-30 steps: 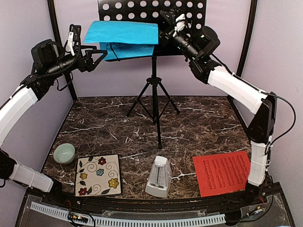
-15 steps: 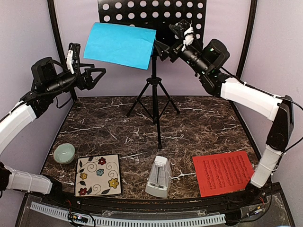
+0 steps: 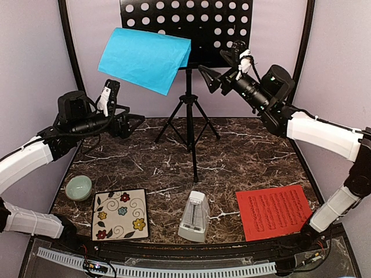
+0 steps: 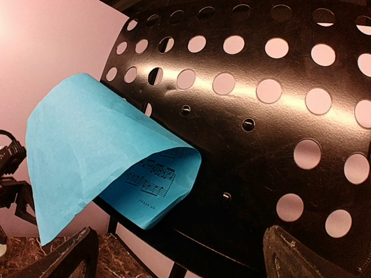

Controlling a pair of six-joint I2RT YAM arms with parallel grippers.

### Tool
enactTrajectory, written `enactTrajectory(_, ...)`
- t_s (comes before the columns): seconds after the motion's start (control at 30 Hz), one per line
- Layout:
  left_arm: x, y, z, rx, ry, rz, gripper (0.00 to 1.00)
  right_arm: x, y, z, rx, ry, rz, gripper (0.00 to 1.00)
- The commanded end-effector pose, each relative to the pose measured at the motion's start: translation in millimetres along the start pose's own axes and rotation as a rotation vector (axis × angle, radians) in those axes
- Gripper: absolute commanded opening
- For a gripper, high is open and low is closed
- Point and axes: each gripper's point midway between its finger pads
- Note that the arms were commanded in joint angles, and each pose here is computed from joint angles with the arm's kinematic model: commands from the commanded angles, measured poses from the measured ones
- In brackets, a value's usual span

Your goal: Set up the instrument practice props

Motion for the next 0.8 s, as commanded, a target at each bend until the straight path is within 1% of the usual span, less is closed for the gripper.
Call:
enactTrajectory(0.0,10.6,3.9,-15.3,0.007,-0.037,0.015,0.99,-8.6,17.9,-4.7,0.06,-0.094,0.009,1.0)
enactTrajectory(0.1,20.9,0.0,-27.8,0.037,-0.046,0.026,0.99,7.6,28.9,-8.2,0.098,-0.153,0.079,1.0)
enactTrajectory(0.23,30.6,-7.9,-39.5,0.052,-0.089,0.054,0.99,41.9,50.5,-18.4,0.202,-0.227,0.225,1.0)
enactTrajectory(0.27,30.7,-10.8,-50.4,0.077,-0.103,0.057,0.99,46.3,56.3,-22.0,0.234,-0.245,0.254,1.0)
enactTrajectory(0.3,32.1,-13.0,-55.4,0.089,-0.112,0.062,0.99,64.5,67.4,-22.8,0.262,-0.265,0.31,1.0)
enactTrajectory(0.4,34.7,-20.6,-70.3,0.125,-0.134,0.069,0.99,95.4,95.1,-29.3,0.366,-0.346,0.431,1.0)
enactTrajectory(0.53,43.8,-39.8,-95.7,0.181,-0.16,0.095,0.99,159.8,143.1,-38.9,0.564,-0.477,0.678,0.99)
enactTrajectory(0.63,46.2,-58.0,-110.4,0.212,-0.181,0.122,0.99,207.7,183.8,-32.4,0.648,-0.542,0.871,0.97)
enactTrajectory(0.7,44.3,-69.5,-120.3,0.235,-0.203,0.128,0.99,230.6,211.2,-30.2,0.713,-0.569,0.965,0.97)
enactTrajectory(0.77,38.6,-80.8,-129.3,0.258,-0.221,0.127,0.99,251.0,242.9,-30.1,0.788,-0.62,1.031,0.97)
Point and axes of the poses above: each gripper's point midway between its finger pads, its own y axis back along the fingers, its own z axis along the line the jaws close on, x = y × z, and after that the axes turned 11 degrees about -y, right-handed
